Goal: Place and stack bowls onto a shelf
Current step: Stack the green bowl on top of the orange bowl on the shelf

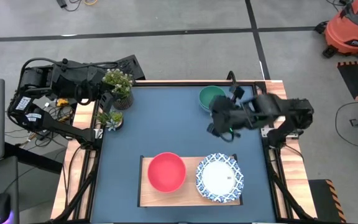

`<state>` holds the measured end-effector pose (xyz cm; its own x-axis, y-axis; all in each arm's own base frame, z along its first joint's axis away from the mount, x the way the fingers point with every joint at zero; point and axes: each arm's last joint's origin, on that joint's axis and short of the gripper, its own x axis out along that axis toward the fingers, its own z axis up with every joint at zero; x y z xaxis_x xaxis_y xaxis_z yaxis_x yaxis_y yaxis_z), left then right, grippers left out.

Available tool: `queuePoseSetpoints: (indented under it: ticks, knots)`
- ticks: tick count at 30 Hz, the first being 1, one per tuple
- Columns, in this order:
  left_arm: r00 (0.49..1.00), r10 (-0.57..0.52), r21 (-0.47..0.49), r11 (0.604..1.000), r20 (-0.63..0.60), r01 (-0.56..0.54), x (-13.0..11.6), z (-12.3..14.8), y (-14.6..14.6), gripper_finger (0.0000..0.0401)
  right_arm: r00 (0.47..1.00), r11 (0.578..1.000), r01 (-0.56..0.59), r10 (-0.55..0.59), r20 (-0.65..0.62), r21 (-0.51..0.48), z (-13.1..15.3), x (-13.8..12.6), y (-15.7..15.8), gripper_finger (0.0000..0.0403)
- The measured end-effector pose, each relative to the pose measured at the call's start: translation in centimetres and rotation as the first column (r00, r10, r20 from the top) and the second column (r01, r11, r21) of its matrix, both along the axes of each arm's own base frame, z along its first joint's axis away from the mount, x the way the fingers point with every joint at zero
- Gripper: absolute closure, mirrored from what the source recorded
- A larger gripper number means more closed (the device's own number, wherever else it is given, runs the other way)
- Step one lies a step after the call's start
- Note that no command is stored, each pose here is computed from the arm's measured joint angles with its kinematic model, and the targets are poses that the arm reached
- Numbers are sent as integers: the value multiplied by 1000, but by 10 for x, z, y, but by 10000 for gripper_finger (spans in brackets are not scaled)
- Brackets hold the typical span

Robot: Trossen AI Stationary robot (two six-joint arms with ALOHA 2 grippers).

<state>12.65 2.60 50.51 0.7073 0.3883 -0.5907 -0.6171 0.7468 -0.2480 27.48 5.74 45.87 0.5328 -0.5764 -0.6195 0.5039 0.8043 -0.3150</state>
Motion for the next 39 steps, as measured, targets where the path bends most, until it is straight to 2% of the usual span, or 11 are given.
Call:
queuePoseSetpoints:
  ticks: [2,6,9,11,15,20,24,31,39]
  knots:
    - [1000,0,2,1000,-1,0,0,0,0,147,998,998,49,-47,-47,31,-5,3,-20,281]
    - [1000,-8,11,1000,-8,8,0,0,0,147,987,994,54,-39,-155,93,-21,4,-55,230]
    - [1000,-14,18,1000,-13,14,0,0,0,147,960,987,89,-49,-276,137,-47,-4,-77,203]
    - [1000,-21,27,999,-18,22,0,0,0,147,958,978,81,-22,-287,195,-69,-6,-86,194]
    - [999,-30,39,999,-25,31,0,0,0,147,974,950,-8,78,-213,312,-109,-16,-97,189]
    - [999,-29,39,999,-24,30,0,0,0,147,952,940,-117,198,-234,319,-161,-23,-108,190]
    - [999,-22,46,999,-24,23,0,0,0,147,927,916,-183,282,-249,358,-190,-23,-124,190]
    - [1000,-1,62,998,-27,3,0,0,1,147,914,924,-191,291,-283,332,-218,-13,-162,191]
    - [999,-15,81,997,-38,18,0,0,1,147,920,913,-110,243,-306,393,-245,-10,-197,191]
